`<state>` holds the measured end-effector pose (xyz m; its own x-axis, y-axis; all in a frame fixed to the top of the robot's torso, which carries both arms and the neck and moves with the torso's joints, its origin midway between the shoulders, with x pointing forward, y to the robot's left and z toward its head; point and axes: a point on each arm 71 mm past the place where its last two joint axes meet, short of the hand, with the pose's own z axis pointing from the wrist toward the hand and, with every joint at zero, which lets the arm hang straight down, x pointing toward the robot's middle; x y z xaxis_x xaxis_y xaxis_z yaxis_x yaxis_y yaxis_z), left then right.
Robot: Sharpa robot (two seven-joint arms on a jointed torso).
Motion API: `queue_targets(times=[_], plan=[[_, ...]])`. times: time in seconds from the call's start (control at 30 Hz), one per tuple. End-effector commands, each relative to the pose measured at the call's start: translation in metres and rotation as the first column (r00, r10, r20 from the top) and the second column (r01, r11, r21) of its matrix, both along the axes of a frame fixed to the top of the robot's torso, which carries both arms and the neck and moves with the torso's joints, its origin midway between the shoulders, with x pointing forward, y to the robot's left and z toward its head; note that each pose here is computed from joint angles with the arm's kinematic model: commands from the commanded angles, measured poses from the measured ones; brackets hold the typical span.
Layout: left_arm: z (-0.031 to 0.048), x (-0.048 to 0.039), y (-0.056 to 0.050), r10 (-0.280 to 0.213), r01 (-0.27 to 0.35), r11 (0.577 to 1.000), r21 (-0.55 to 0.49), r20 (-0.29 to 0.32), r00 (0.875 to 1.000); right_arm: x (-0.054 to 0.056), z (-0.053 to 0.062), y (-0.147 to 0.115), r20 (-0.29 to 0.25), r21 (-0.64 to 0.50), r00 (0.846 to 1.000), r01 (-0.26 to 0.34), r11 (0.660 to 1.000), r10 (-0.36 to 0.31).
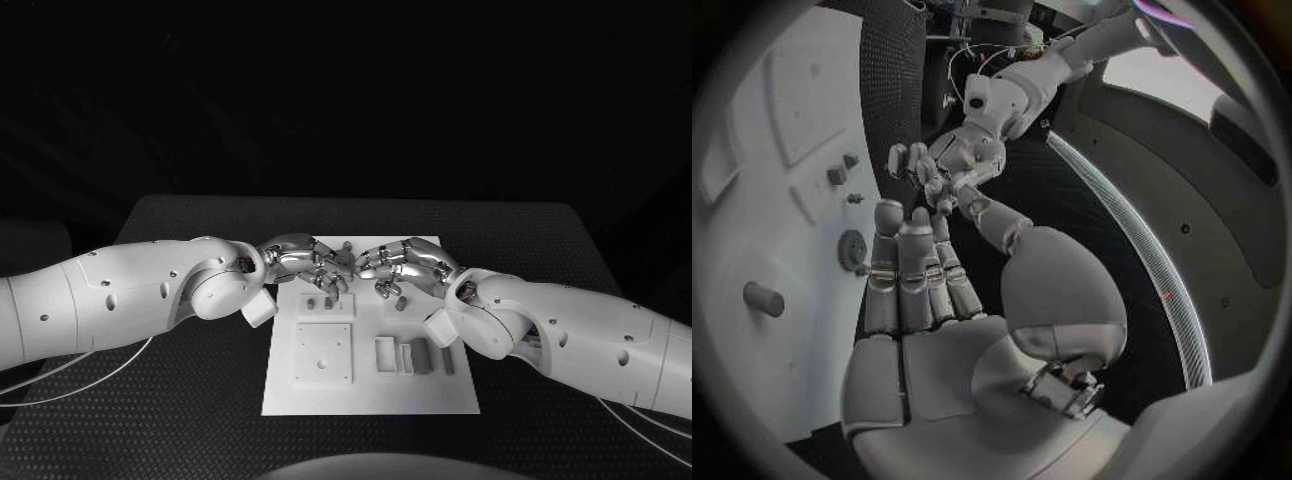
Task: Assemble the parts on the task board
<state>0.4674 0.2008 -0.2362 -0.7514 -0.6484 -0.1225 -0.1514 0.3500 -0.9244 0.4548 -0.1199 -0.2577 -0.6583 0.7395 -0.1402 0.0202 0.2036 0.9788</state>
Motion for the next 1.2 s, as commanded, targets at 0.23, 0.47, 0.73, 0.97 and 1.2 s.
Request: queue_targets(times=[0.23, 0.47, 0.73, 0.97, 1.2], plan=[[0.0015, -0.0003, -0.0025, -0.005, 0.005, 1.0, -0.023, 0.002, 1.0, -0.0015, 0.0012, 0.0038, 0.018, 0.007, 0.999, -0.026, 1.0, 0.026], [0.0014, -0.0005, -0.0028, -0.007, 0.007, 1.0, -0.024, 0.001, 1.0, -0.0011, 0.0017, 0.0045, 0.03, 0.001, 0.999, -0.02, 1.0, 0.02], [0.0014, -0.0009, -0.0031, -0.01, 0.01, 1.0, -0.025, -0.002, 1.0, -0.0005, 0.0021, 0.005, 0.043, -0.006, 0.999, -0.007, 1.0, 0.008], [0.0014, -0.0024, -0.0055, -0.025, 0.025, 0.999, -0.03, -0.009, 1.0, 0.0004, 0.0025, 0.0053, 0.055, -0.014, 0.998, 0.011, 1.0, -0.011], [0.0014, -0.0022, -0.0049, -0.022, 0.021, 0.999, -0.029, -0.009, 1.0, 0.0012, 0.0027, 0.0047, 0.072, -0.032, 0.997, 0.029, 0.999, -0.026]])
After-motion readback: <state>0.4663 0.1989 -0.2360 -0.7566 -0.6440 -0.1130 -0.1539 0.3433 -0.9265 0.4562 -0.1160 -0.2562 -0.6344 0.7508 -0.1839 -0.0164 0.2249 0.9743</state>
